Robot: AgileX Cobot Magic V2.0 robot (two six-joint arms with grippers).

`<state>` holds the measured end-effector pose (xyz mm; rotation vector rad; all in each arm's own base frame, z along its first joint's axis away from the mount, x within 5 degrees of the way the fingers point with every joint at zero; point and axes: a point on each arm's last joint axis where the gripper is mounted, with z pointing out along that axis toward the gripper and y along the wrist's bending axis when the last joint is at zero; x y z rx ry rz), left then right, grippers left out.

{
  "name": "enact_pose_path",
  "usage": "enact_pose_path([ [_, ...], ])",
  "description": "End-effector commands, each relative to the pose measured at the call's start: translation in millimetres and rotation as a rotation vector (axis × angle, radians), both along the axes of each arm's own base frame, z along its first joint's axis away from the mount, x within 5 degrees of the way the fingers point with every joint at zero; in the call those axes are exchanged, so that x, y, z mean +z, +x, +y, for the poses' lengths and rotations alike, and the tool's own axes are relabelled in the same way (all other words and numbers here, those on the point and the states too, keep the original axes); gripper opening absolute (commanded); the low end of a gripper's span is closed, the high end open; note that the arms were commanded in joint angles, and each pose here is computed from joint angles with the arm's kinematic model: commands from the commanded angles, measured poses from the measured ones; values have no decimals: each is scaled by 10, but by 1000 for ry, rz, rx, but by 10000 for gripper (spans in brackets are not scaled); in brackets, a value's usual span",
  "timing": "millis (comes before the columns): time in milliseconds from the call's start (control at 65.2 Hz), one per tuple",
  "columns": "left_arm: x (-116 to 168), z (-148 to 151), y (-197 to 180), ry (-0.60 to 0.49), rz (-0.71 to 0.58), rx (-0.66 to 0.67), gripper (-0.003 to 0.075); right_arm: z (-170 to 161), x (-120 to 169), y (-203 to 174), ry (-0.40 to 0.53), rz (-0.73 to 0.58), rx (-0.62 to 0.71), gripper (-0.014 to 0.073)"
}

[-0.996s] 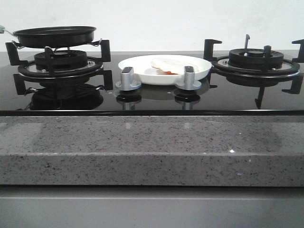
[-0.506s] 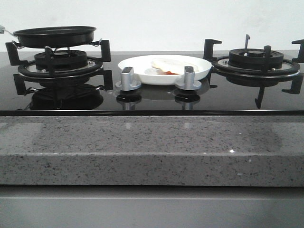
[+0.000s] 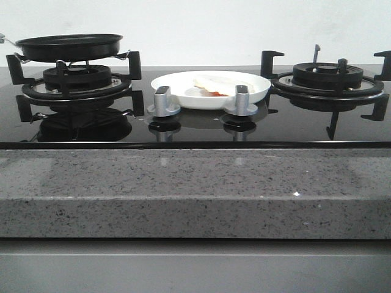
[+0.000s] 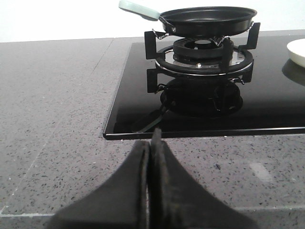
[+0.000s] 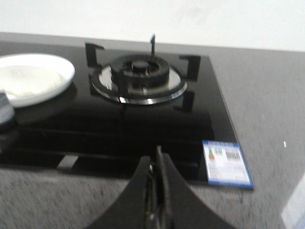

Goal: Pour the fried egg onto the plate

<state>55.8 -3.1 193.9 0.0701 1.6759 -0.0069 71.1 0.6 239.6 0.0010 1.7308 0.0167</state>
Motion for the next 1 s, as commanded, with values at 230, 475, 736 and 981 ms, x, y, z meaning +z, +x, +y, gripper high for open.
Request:
enact_pose_path([
  [230,72,7,-7,-21,-99,10,-20,-13,-441,-125,-7,-104,-20,-60],
  [475,71,7,-6,-21,-98,10,-19,-14,-434,-160,-8,-134,-21,-60],
  [736,71,7,-6,-21,-98,10,-19,-14,-434,-160,-8,-134,-21,-60],
  [981,71,7,-6,-21,-98,10,-19,-14,-434,-160,-8,-134,-21,-60],
])
